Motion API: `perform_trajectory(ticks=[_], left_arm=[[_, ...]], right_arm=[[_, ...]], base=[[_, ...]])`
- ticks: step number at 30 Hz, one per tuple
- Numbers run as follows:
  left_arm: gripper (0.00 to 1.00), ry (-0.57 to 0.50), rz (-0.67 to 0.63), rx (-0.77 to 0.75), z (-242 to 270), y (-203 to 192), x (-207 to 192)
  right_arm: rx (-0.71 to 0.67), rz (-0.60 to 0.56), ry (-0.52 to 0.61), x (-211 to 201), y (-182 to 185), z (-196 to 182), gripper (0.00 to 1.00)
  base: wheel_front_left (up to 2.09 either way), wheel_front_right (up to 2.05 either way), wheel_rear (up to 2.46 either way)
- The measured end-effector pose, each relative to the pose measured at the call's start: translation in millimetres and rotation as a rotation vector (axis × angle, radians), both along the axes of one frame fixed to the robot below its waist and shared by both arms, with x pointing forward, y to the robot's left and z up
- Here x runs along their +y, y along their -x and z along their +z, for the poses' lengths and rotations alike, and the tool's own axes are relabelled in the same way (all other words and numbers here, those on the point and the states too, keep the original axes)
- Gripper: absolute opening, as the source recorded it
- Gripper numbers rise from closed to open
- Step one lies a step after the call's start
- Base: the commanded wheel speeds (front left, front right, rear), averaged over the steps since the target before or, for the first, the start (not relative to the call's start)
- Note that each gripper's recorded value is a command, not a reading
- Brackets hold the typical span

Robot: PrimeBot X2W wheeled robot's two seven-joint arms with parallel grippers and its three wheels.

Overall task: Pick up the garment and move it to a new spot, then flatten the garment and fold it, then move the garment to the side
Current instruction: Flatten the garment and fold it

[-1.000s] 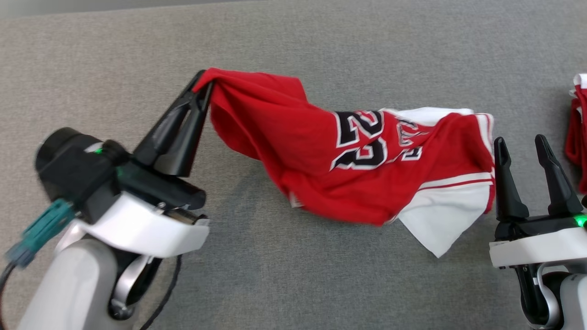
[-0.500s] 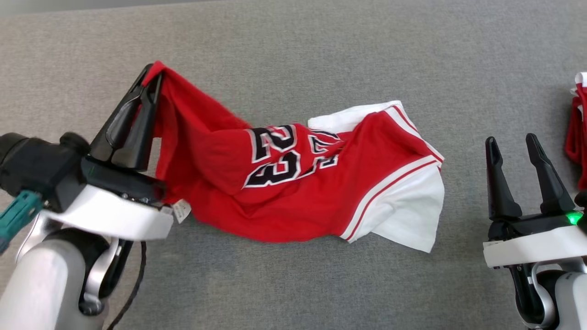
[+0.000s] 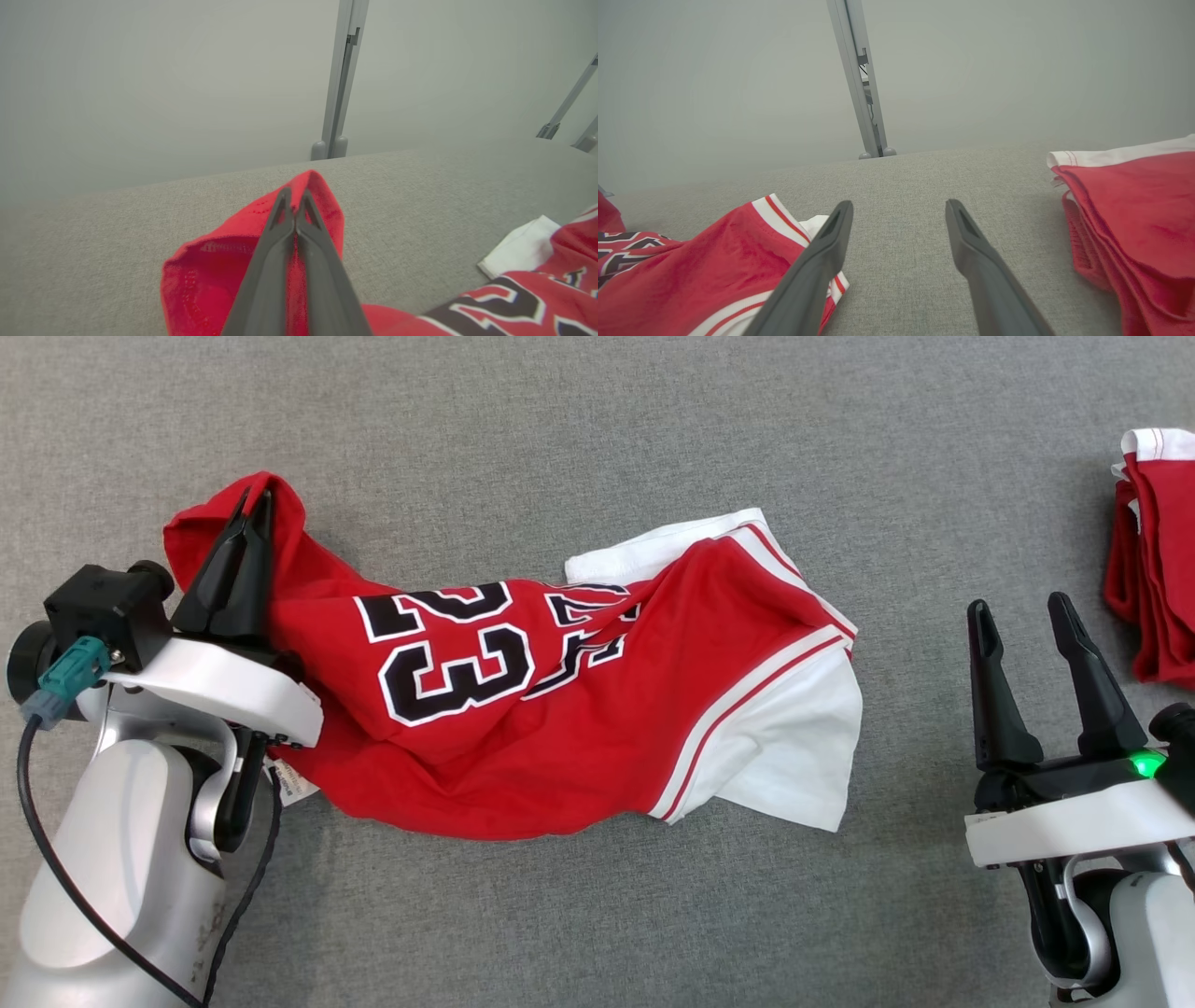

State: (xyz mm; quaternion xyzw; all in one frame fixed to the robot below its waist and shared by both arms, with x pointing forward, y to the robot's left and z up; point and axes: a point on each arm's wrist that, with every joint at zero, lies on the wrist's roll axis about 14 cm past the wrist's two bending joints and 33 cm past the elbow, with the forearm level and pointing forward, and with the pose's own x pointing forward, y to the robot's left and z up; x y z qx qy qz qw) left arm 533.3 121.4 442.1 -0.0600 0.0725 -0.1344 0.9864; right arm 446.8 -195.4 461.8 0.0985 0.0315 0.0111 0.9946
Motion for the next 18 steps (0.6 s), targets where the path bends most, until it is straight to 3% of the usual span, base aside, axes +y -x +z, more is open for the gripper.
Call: perform_trajectory(ticks=[8,18], left_arm=[[1.00,0.015,0.077,-0.128,20,5,12],[1.00,0.002,0.226,-0.251,61,47,52]], right_arm=[[-0.013,0.015,0.009,3,-2,5,1.00],[-0.038,0.078,0.038,18,-3,20,1.00]], base=[[0.00,0.00,0.00],[0.00,0.00,0.00]])
